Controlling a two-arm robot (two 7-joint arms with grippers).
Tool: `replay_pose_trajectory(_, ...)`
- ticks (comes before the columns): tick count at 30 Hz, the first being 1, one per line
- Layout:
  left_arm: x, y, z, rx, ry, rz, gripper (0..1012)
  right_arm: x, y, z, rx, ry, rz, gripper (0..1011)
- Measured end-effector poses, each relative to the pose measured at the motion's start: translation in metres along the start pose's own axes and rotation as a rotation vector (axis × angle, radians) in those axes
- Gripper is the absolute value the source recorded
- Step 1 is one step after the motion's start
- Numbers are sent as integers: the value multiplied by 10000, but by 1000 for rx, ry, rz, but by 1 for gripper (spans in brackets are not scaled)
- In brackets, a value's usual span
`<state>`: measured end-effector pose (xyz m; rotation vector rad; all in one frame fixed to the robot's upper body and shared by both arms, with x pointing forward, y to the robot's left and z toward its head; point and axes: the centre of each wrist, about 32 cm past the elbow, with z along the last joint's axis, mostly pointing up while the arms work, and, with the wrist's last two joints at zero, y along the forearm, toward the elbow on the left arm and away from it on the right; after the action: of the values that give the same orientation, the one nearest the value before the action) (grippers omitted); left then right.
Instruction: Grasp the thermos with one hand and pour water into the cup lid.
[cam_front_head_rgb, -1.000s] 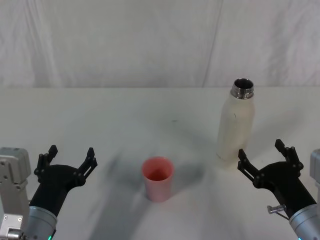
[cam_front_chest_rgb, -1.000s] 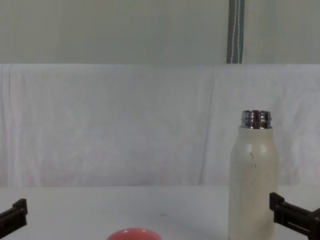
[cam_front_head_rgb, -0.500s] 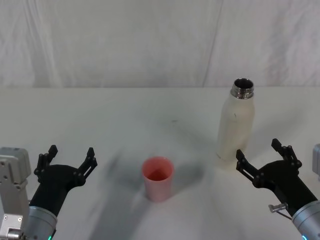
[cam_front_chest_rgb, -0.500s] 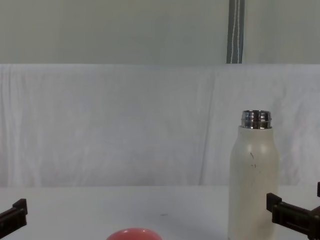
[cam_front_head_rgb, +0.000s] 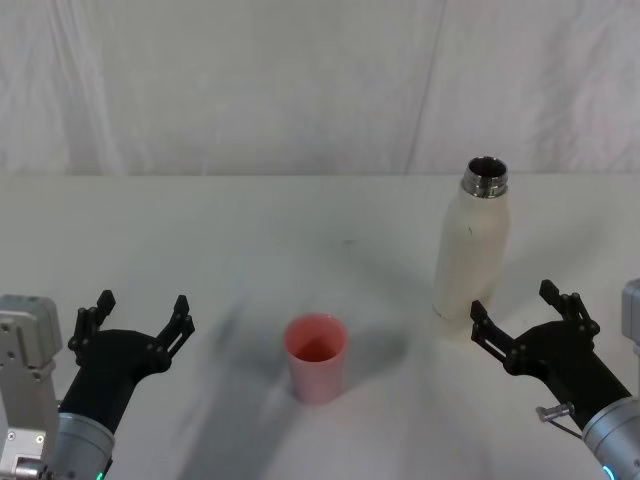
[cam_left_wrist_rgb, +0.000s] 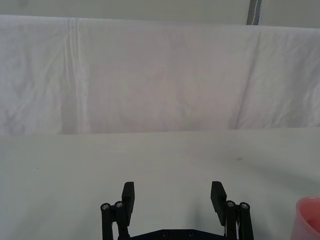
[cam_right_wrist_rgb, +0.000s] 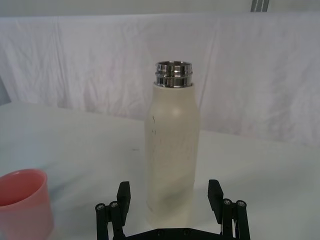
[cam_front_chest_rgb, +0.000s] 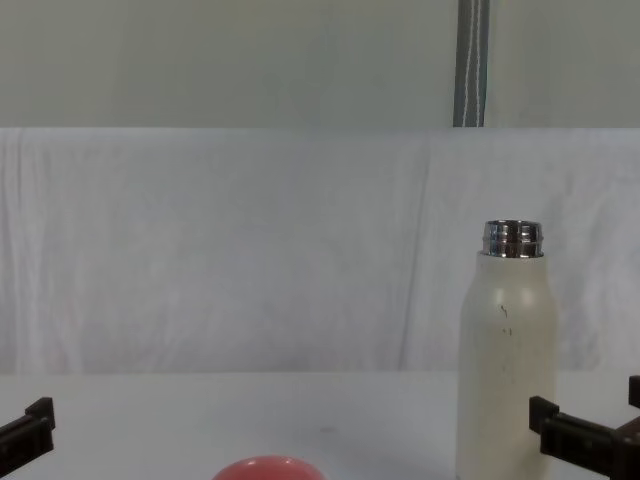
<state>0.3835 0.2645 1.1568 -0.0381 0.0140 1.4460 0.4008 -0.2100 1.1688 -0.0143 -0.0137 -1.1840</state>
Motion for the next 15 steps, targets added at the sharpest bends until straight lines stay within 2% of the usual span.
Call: replay_pose_trajectory(15,0,0,0,0,0,0,1001,-10,112,-46,-6,-4,2,1001)
